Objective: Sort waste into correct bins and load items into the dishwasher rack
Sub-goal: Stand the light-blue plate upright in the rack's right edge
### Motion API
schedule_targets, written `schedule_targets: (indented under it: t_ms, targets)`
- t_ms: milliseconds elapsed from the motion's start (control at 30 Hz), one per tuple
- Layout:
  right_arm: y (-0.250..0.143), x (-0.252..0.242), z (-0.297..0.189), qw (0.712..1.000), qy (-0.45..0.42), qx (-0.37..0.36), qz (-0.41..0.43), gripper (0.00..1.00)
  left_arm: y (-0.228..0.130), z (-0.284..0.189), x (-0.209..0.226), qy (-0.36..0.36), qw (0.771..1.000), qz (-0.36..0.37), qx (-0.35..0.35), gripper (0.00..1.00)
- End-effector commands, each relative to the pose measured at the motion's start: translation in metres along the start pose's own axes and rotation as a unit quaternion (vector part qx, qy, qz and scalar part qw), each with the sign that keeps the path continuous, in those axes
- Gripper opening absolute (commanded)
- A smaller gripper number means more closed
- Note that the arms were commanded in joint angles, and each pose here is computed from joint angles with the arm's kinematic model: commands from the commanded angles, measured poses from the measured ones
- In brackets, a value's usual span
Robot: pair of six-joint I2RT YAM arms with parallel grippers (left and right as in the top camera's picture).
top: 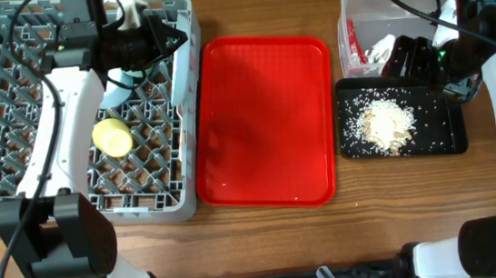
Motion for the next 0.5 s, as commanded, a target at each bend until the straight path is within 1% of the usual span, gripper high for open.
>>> schedule_targets:
  t_ms: [0,33,67,100,133,167,200,233,367,400,467]
  targets:
    - [0.001,0.001,-0.007,1.0,0.009,-0.009,-0.001,0.98,0.001,-0.012,0.028,0.081,0.996,-0.026,-0.008,0.22]
    - [0.001,0.001,-0.007,1.0,0.009,-0.009,-0.001,0.98,0.001,-0.014,0.033,0.1,0.994,-0.032,-0.009,0.26]
    - [0.001,0.001,-0.007,1.0,0.009,-0.009,-0.001,0.98,0.0,-0.017,0.037,0.112,0.993,-0.036,-0.009,0.45]
    - [0.001,0.001,-0.007,1.0,0.009,-0.009,-0.001,0.98,0.0,-0.019,0.039,0.115,0.993,-0.035,-0.01,0.55]
    - [0.001,0.001,-0.007,1.0,0.009,-0.009,-0.001,0.98,0.0,-0.021,0.041,0.117,0.993,-0.029,-0.01,0.59]
    - [0.001,0.001,-0.007,1.0,0.009,-0.01,-0.001,0.98,0.001,-0.024,0.042,0.119,0.993,-0.025,-0.012,0.68]
    - [0.001,0.001,-0.007,1.0,0.009,-0.01,-0.001,0.99,0.002,-0.027,0.043,0.12,0.992,-0.019,-0.015,0.86]
    - [0.001,0.001,-0.007,1.0,0.009,-0.01,-0.002,0.99,0.003,-0.031,0.042,0.121,0.992,-0.013,-0.019,1.0]
    - [0.005,0.004,-0.007,1.0,0.019,-0.021,-0.007,1.0,0.008,-0.05,0.032,0.137,0.99,0.011,-0.043,1.0]
    - [0.006,0.008,-0.007,0.999,0.031,-0.024,-0.018,1.0,0.008,-0.054,0.029,0.151,0.987,0.015,-0.047,1.0]
    - [0.01,0.018,-0.008,0.996,0.063,-0.036,-0.051,1.0,0.006,-0.06,0.03,0.21,0.976,0.016,-0.047,1.0]
Point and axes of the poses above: each gripper's point midway between its finger pads, its own z axis out along the fingers, its own x axis along the line the jaws close on, y = z × x, the point moved 8 cm from there along -z, back along the fingers, and after that the axes turned 11 degrees about z, right-handed, at the moved point
